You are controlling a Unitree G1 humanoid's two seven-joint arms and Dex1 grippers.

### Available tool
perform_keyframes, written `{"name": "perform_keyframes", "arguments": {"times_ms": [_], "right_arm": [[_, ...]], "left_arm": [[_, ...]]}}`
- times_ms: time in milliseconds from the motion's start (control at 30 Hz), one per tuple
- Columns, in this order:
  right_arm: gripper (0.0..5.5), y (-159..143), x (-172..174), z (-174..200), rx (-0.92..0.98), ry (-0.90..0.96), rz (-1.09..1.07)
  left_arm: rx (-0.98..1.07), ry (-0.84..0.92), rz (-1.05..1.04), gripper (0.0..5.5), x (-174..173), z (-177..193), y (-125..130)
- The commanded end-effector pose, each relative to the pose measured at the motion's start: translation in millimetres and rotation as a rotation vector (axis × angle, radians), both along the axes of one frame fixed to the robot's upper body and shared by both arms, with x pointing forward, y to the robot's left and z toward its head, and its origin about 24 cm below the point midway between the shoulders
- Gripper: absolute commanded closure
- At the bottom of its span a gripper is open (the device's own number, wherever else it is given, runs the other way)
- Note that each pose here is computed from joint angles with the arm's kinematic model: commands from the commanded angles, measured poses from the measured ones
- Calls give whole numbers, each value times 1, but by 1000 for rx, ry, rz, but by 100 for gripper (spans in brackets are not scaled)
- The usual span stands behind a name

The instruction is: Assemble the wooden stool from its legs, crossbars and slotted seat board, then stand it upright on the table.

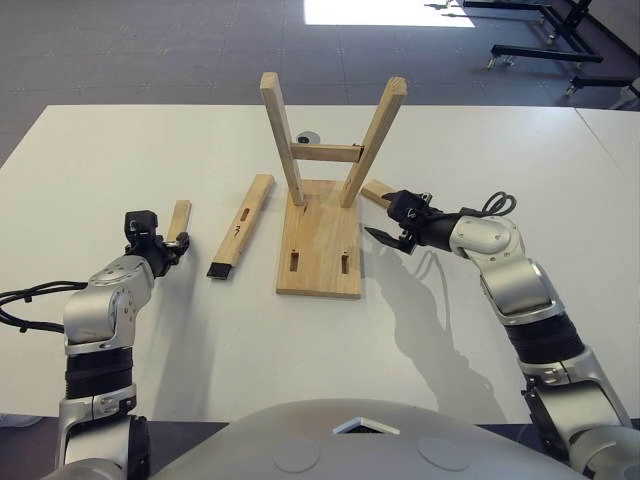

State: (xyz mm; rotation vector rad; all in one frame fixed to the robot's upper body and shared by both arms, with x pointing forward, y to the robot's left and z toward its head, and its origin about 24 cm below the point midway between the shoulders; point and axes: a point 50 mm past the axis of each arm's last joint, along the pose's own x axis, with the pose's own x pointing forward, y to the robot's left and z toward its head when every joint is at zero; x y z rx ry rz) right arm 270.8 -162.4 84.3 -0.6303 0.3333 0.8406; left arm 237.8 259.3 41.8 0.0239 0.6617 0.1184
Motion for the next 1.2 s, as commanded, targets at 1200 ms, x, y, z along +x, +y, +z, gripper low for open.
{"name": "perform_keyframes", "arguments": {"times_ms": [1200], "right_arm": [[188, -69, 43, 232, 937, -162, -24]], "left_arm": [[35, -1082, -526, 421, 21, 284, -47]]}}
